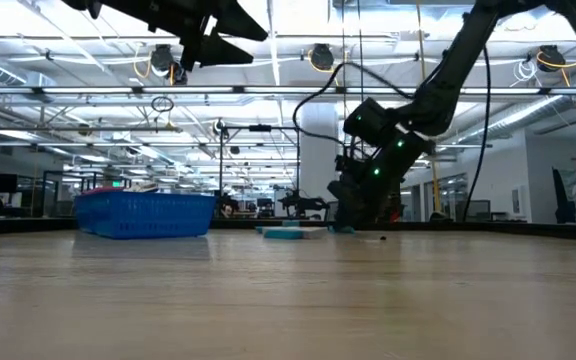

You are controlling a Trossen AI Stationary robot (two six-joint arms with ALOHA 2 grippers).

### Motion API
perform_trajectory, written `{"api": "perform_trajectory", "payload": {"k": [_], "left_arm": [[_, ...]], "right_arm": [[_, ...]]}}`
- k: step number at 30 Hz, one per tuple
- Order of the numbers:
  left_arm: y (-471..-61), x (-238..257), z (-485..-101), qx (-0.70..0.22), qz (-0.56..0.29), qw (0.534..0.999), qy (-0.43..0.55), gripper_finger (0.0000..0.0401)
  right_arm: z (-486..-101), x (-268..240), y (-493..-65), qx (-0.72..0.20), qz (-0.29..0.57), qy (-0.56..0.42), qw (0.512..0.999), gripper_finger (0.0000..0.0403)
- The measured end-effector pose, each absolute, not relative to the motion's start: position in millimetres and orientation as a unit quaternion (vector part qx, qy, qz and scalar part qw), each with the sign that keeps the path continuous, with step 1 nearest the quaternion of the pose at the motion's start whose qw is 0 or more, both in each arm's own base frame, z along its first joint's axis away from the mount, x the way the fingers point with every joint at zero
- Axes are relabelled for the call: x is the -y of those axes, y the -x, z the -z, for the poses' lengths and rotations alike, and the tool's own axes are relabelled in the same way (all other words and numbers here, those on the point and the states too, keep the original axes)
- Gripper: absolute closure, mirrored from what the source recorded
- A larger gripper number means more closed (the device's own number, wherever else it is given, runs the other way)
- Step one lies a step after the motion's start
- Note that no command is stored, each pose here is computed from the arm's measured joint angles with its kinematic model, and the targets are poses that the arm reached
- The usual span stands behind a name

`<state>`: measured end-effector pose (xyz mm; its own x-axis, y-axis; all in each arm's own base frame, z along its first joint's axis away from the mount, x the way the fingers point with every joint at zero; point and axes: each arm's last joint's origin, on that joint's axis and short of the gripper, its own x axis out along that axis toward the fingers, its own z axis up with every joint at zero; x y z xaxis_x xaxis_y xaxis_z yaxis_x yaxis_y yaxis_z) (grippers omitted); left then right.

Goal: Pick & Place School Supplies
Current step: Put the blue eraser into the bottom blue bin

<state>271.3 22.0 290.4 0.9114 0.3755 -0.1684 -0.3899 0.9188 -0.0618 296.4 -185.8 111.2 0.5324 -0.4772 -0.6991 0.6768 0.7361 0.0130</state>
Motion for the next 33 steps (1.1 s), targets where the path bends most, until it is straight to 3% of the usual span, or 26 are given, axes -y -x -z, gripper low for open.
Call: {"api": "perform_trajectory", "payload": {"k": [4, 16, 23, 33], "left_arm": [[-271.3, -21.3, -289.9, -0.078, -0.195, 0.976, 0.050, 0.0107], [-271.3, -19.9, -289.4, -0.080, -0.193, 0.976, 0.057, 0.0107], [-270.3, -19.8, -284.7, -0.101, -0.196, 0.973, 0.074, 0.0107], [-267.6, -19.7, -275.6, -0.125, -0.215, 0.952, 0.180, 0.0107]], "right_arm": [[-108.2, 189.1, -297.0, -0.365, 0.343, -0.138, 0.855, 0.0210], [-106.7, 188.5, -295.6, -0.382, 0.335, -0.123, 0.853, 0.0340], [-119.6, 176.8, -295.5, -0.395, 0.295, -0.112, 0.863, 0.0340], [-189.1, 95.2, -304.7, -0.349, 0.173, 0.001, 0.921, 0.0344]]}}
